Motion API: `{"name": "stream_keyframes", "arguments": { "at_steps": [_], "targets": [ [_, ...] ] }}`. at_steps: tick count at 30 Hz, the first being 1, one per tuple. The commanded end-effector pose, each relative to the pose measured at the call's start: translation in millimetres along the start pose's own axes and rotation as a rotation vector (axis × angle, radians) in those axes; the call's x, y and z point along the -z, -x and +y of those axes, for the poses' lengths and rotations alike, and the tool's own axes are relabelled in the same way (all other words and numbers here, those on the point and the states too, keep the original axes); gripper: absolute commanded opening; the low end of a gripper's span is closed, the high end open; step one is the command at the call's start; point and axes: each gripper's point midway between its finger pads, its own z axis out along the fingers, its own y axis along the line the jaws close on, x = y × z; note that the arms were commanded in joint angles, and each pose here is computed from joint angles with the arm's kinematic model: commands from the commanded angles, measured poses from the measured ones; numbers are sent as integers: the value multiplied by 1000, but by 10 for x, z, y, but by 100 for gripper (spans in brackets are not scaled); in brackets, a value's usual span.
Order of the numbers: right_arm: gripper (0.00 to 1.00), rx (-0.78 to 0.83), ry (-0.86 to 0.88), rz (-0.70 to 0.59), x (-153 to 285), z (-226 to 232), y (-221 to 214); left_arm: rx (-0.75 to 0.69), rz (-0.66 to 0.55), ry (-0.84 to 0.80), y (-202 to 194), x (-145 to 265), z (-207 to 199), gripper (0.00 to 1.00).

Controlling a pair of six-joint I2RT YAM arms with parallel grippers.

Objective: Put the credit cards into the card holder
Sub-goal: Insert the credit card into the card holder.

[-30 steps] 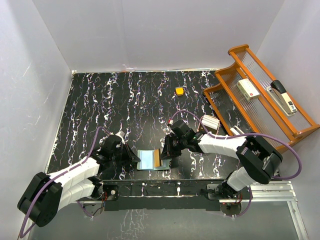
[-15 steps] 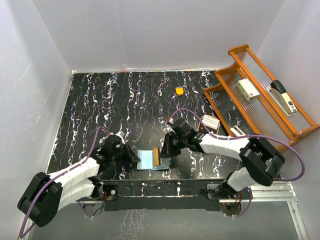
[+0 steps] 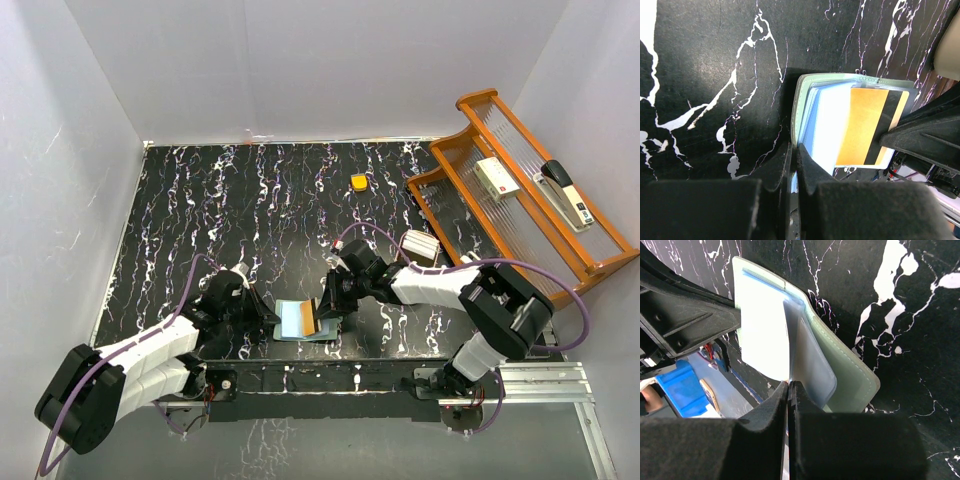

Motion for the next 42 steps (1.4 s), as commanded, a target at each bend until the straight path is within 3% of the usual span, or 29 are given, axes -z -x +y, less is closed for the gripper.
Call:
{"name": "stream_keyframes", "arguments": {
  "at_steps": [1,16,20,35,42],
  "targets": [
    [1,1,19,-10,-61,0,3,5,22,28,-79,7,106,0],
    [2,-53,-90,-23,-53,-278,-71,12,24,38,-107,20,150,0],
    [0,-70,-80,-70,-2,-266,-40,15,20,39,-100,30,149,0],
    [0,-93,-83,-25,-102,-307,-86,25,23,34,-120,26,158,0],
    [0,-120,-93,-71,-68,-321,-40,31,26,33,-134,27,167,0]
  ]
}}
